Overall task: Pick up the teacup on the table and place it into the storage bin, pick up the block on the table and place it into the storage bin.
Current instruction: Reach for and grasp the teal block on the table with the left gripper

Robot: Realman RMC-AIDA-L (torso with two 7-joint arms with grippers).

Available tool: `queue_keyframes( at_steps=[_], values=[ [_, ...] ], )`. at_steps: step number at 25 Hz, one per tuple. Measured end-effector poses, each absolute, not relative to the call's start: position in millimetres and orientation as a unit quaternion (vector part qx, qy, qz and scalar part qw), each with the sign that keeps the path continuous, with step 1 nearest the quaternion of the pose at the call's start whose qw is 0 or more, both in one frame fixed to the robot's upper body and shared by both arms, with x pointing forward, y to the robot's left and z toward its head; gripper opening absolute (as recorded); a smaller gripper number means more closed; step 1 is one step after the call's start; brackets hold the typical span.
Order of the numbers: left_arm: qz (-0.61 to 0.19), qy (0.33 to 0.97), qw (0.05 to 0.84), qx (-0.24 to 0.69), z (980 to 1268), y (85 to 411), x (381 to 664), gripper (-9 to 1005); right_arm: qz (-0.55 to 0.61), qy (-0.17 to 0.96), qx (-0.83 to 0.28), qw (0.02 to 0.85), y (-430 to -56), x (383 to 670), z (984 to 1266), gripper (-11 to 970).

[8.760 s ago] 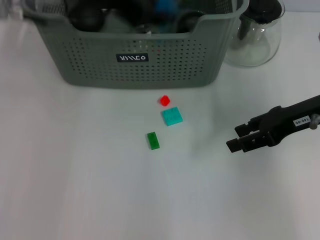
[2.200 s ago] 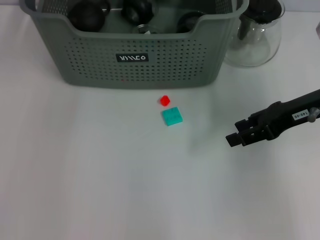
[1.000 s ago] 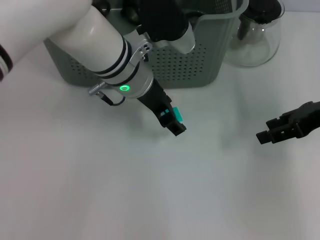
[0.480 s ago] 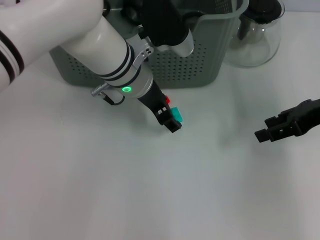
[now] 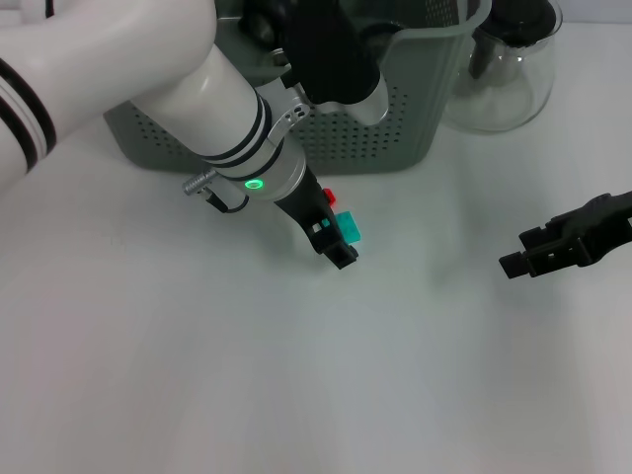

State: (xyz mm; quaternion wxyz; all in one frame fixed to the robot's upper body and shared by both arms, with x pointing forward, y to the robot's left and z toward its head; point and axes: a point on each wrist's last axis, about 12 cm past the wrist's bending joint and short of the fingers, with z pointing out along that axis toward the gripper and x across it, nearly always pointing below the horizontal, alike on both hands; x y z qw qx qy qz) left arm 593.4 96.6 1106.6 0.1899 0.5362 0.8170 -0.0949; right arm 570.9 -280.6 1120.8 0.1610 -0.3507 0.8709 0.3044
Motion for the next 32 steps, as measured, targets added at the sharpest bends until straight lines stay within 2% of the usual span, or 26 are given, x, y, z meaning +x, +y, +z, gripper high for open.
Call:
queue_keyframes(
  at_steps=[31, 32],
  values=[
    [-0.092, 0.816, 0.182, 0.540, 1099.8, 92.9, 591.3, 642, 0.303, 0.871, -0.349, 0.163, -280.5, 571.7, 1120.6, 655],
    [-0.091, 0.816, 0.182, 0.540, 1099.9, 92.7, 591.4, 604, 0.303, 0.871, -0.349, 0.163, -280.5, 571.8, 1120.6, 655]
  ],
)
